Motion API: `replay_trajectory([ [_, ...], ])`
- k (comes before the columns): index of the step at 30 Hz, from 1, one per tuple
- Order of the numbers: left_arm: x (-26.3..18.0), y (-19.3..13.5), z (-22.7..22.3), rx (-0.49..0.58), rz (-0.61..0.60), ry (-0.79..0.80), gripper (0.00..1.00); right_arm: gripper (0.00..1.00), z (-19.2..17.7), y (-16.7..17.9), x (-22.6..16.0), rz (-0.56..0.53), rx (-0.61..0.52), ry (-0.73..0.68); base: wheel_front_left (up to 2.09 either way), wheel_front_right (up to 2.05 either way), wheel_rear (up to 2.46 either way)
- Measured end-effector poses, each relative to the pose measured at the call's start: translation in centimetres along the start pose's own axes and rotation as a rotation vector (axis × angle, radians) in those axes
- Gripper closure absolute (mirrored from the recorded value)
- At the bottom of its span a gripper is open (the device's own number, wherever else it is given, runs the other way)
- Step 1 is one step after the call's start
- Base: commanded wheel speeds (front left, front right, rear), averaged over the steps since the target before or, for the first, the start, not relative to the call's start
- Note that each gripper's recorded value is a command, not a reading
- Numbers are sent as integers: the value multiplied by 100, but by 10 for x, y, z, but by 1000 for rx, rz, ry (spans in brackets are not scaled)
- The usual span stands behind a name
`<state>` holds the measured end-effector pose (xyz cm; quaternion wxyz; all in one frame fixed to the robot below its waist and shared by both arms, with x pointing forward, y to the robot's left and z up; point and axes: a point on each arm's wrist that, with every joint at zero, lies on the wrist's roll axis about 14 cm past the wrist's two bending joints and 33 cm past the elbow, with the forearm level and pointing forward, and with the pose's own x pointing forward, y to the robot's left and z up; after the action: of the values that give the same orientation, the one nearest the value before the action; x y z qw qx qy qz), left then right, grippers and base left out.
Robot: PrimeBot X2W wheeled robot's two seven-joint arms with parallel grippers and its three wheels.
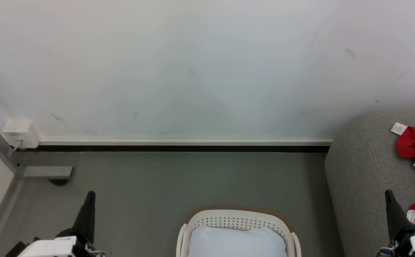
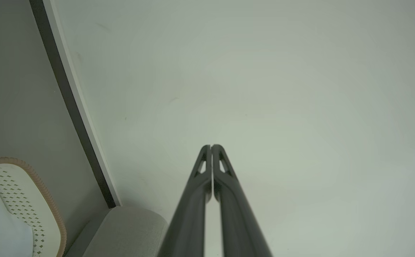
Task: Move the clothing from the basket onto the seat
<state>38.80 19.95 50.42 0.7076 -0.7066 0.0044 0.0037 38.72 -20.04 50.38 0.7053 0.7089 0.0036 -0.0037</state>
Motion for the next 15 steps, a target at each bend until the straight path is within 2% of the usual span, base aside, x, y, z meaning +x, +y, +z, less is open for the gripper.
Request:
replay_trajectory([
  [15, 0, 0, 0, 0, 0, 0, 100, 100, 0, 0, 0, 0, 1, 2, 0, 0, 0],
])
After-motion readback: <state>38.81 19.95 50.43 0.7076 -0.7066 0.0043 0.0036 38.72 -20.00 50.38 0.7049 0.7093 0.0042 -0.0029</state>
